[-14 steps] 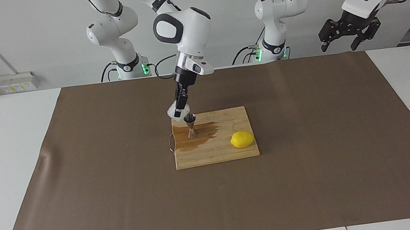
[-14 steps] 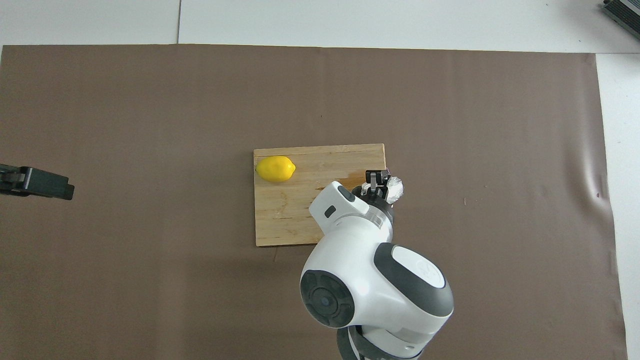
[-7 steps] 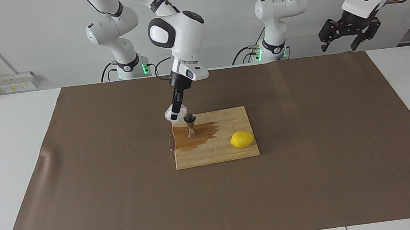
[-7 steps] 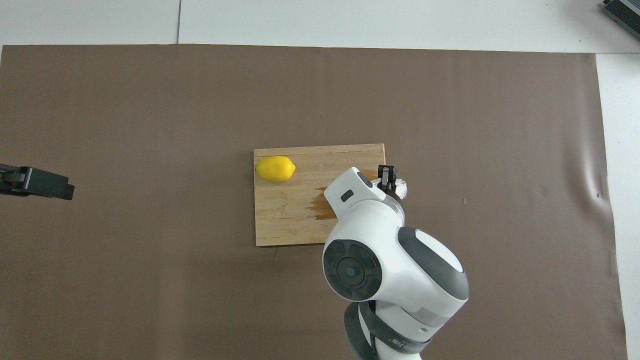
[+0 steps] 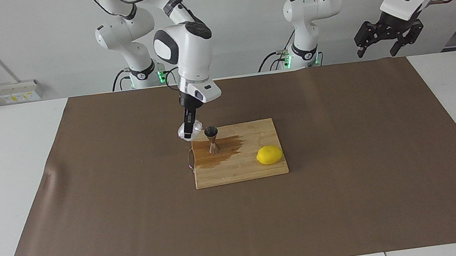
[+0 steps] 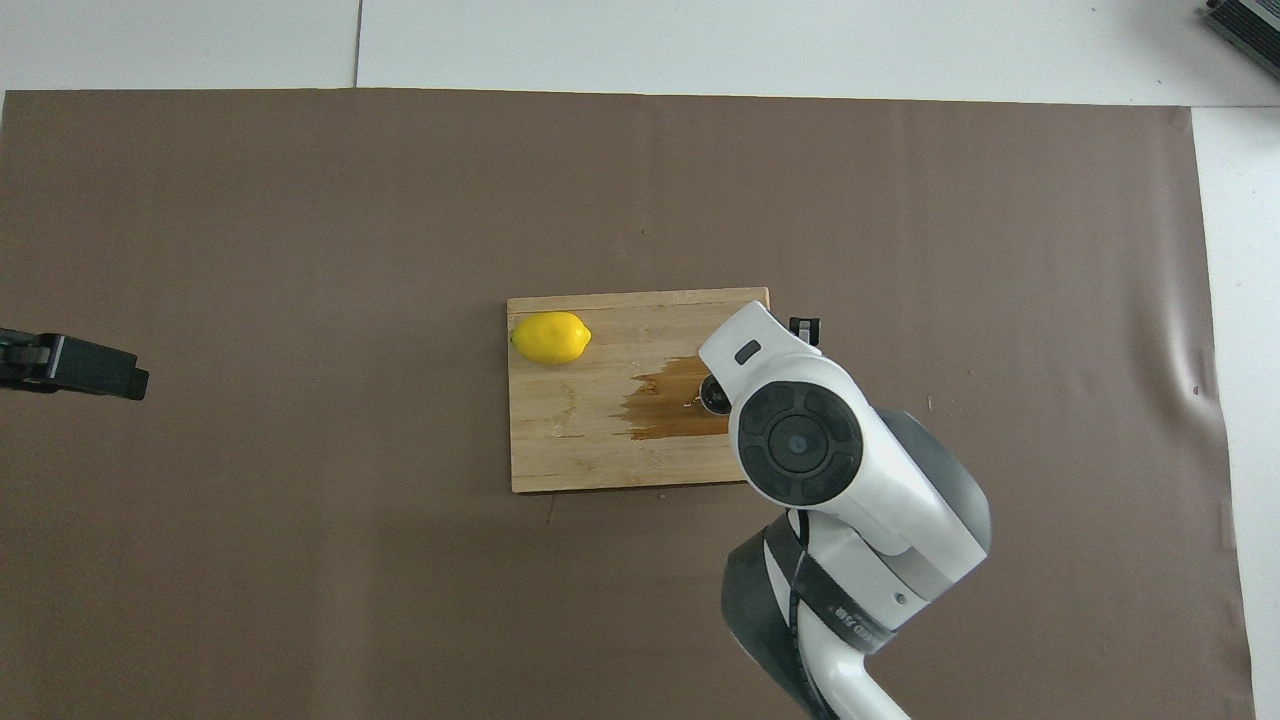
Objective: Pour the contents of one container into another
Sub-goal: 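Turn the white cup upright and carry it back toward its spot, then lower the white cup onto the table and open the right gripper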
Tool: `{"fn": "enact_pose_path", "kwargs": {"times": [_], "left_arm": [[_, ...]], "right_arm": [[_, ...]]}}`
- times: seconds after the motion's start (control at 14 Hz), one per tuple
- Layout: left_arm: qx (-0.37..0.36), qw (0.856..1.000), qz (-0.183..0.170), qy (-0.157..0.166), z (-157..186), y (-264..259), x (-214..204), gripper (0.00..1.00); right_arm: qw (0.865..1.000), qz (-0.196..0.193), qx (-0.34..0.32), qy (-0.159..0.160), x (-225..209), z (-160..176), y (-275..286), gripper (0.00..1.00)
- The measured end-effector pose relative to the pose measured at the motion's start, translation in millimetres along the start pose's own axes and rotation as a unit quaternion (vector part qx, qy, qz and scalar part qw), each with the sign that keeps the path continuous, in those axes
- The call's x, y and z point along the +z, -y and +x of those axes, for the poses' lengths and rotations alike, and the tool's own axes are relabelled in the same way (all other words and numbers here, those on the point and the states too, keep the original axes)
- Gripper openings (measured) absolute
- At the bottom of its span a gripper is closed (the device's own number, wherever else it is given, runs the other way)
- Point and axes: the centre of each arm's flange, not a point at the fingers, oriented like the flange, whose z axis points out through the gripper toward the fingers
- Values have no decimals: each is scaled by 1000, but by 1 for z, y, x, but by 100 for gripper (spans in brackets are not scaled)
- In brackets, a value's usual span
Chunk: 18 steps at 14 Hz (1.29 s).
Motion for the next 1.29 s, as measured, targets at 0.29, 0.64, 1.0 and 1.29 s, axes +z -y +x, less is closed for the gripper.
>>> {"fn": "enact_pose_path", "kwargs": {"times": [0.29,0.64,1.0,1.29], "left_arm": [[0,1000,0,0,0,0,0,100],[0,1000,0,0,0,0,0,100],[0,1000,0,0,0,0,0,100],[0,1000,0,0,0,0,0,100]], "right_arm": [[994,68,-59,-61,33,-60,-31,50],[979,108,-70,-157,69,-138,-57,50],[963,113,-92,-229,114,-203,-51,50],[954,118,-104,-253,150,-225,-38,50]]}}
